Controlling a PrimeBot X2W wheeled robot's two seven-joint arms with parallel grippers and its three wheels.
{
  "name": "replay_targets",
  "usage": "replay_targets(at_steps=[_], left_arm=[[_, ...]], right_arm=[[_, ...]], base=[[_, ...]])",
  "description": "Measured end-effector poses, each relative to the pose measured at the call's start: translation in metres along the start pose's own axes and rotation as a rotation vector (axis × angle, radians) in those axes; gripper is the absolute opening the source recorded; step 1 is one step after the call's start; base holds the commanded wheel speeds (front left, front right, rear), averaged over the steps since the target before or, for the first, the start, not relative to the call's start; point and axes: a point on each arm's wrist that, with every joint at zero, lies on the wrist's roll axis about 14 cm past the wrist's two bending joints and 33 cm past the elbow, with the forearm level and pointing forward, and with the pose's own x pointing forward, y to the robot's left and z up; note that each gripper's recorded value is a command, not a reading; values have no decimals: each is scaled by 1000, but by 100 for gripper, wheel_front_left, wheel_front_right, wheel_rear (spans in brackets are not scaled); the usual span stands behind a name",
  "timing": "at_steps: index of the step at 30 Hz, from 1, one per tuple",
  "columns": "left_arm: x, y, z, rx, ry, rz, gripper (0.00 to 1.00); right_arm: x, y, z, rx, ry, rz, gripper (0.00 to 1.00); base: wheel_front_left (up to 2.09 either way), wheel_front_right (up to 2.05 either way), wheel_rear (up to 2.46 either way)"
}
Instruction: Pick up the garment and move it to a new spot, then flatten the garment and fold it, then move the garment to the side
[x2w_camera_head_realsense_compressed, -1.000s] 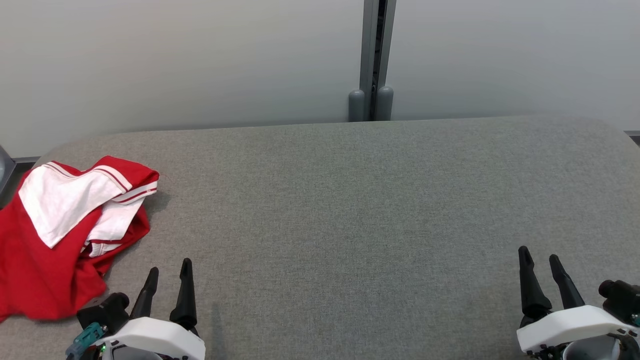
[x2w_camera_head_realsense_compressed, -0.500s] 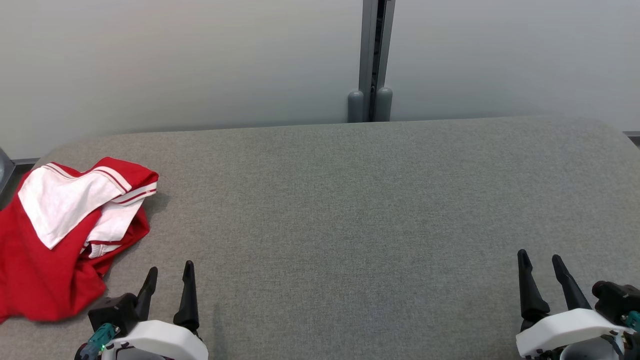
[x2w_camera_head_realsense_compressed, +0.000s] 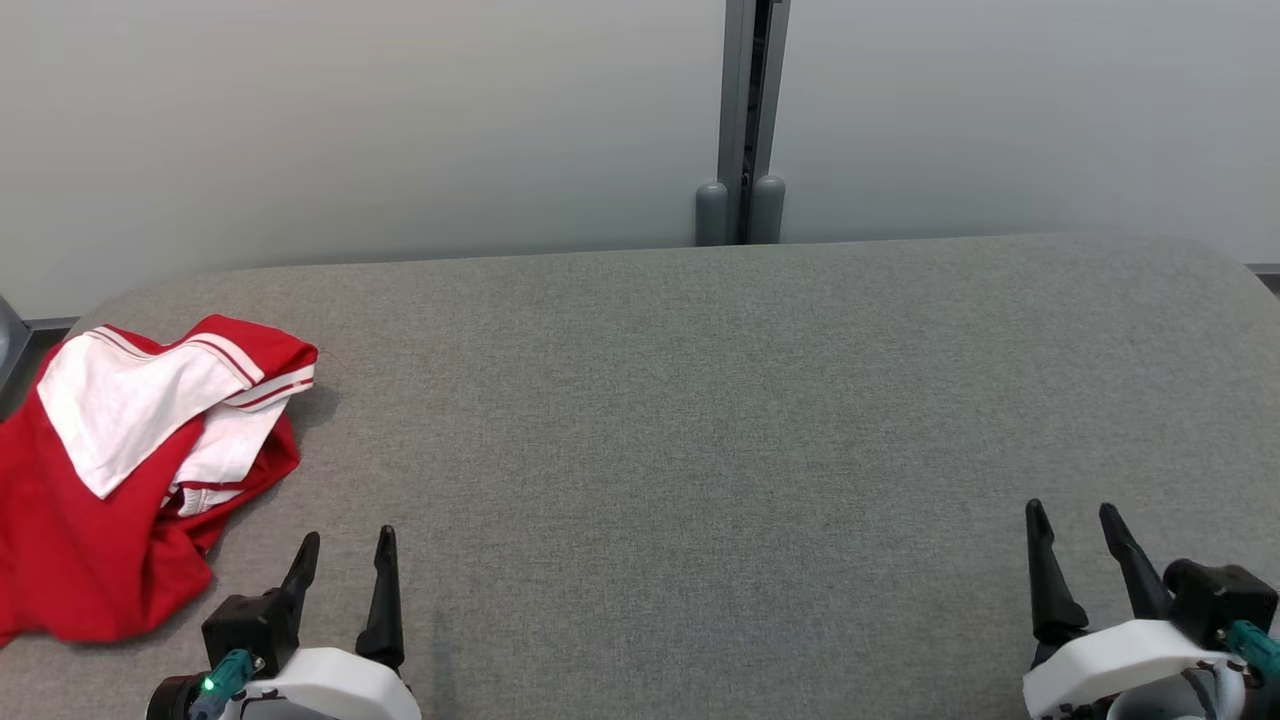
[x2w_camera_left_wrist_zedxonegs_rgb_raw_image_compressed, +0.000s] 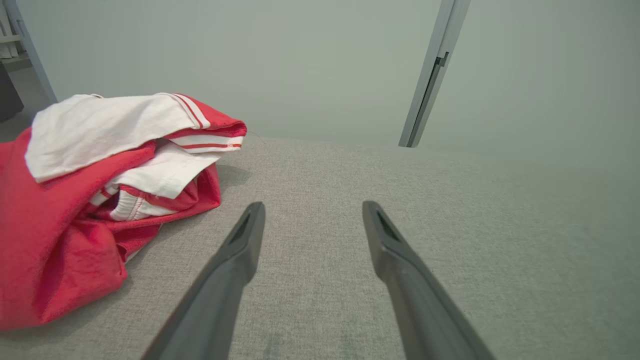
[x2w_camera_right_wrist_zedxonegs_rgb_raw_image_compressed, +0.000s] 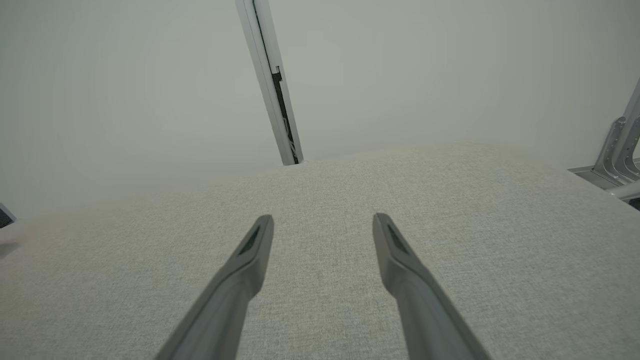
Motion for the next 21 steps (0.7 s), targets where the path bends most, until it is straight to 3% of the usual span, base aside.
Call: replay_targets(at_steps=[21], left_arm=[[-3, -6, 0, 162, -22, -34, 100]], right_arm=[[0, 23, -3, -155, -7, 93, 100]], base=[[0, 0, 0]])
